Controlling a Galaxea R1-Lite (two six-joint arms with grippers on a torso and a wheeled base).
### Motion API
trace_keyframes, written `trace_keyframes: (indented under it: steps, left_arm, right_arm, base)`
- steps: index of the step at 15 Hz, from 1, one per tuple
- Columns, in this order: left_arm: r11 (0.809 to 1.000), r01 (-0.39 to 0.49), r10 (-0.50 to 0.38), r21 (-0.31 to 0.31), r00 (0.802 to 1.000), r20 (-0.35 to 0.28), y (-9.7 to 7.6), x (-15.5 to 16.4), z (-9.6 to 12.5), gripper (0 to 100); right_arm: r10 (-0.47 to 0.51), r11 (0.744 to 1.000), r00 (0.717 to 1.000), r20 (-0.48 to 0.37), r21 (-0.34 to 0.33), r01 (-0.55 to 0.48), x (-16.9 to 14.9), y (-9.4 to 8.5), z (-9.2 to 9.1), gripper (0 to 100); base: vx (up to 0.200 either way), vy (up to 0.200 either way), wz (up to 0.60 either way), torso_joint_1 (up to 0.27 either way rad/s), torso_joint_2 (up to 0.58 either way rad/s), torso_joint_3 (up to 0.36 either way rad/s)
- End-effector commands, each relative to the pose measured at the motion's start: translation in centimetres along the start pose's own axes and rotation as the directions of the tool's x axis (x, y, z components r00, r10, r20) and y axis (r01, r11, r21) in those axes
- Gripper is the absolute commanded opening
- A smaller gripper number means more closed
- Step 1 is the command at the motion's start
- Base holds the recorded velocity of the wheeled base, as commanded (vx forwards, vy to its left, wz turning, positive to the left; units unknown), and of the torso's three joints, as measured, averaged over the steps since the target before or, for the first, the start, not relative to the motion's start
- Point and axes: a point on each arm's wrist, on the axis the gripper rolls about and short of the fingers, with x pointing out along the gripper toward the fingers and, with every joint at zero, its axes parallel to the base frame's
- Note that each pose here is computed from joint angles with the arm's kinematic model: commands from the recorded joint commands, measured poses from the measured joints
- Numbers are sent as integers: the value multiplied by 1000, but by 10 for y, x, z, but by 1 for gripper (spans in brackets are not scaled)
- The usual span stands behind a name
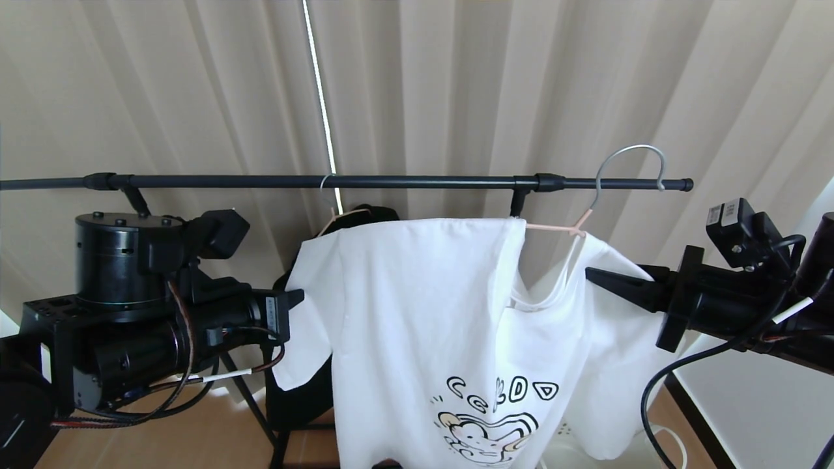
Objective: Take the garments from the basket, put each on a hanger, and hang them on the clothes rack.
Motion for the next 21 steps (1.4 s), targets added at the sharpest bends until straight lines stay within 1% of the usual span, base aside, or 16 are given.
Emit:
trace_keyframes:
  steps: [1,2,3,6,9,13,16,21]
  left_arm:
    - [1000,-18,18,-18,1000,-5,3,-1,-2,0]
    - [999,-43,43,-25,999,-1,5,-1,-2,0]
    - [998,-51,51,-26,999,-1,6,-1,-3,0]
    - [997,-58,58,-60,998,-1,6,-1,-3,0]
    - [996,-59,59,-63,998,-2,6,-1,-3,0]
    - [996,-68,66,-63,997,-32,8,-2,-13,0]
    - [993,-77,73,-89,996,-46,10,-2,-17,0]
    - [993,-79,74,-90,996,-54,11,-3,-19,0]
  right_arm:
    - [1,1000,1000,2,0,-1,-1,-3,0,0]
    - [7,1000,1000,5,5,-7,-2,-5,0,0]
    - [6,1000,1000,6,7,-6,-3,-6,0,0]
    - [-12,1000,1000,10,21,11,-5,-10,1,0]
    - [-15,1000,1000,11,22,15,-6,-11,1,0]
    - [-17,1000,1000,14,19,17,-6,-12,2,0]
    - [-17,1000,1000,14,19,17,-6,-12,2,0]
    - [-19,1000,1000,16,20,19,-8,-14,2,0]
  base:
    - [0,0,0,0,0,0]
    - [0,0,0,0,0,0]
    - [0,0,0,0,0,0]
    - [0,0,0,0,0,0]
    - [0,0,0,0,0,0]
    - [0,0,0,0,0,0]
    - [0,0,0,0,0,0]
    - [0,0,0,0,0,0]
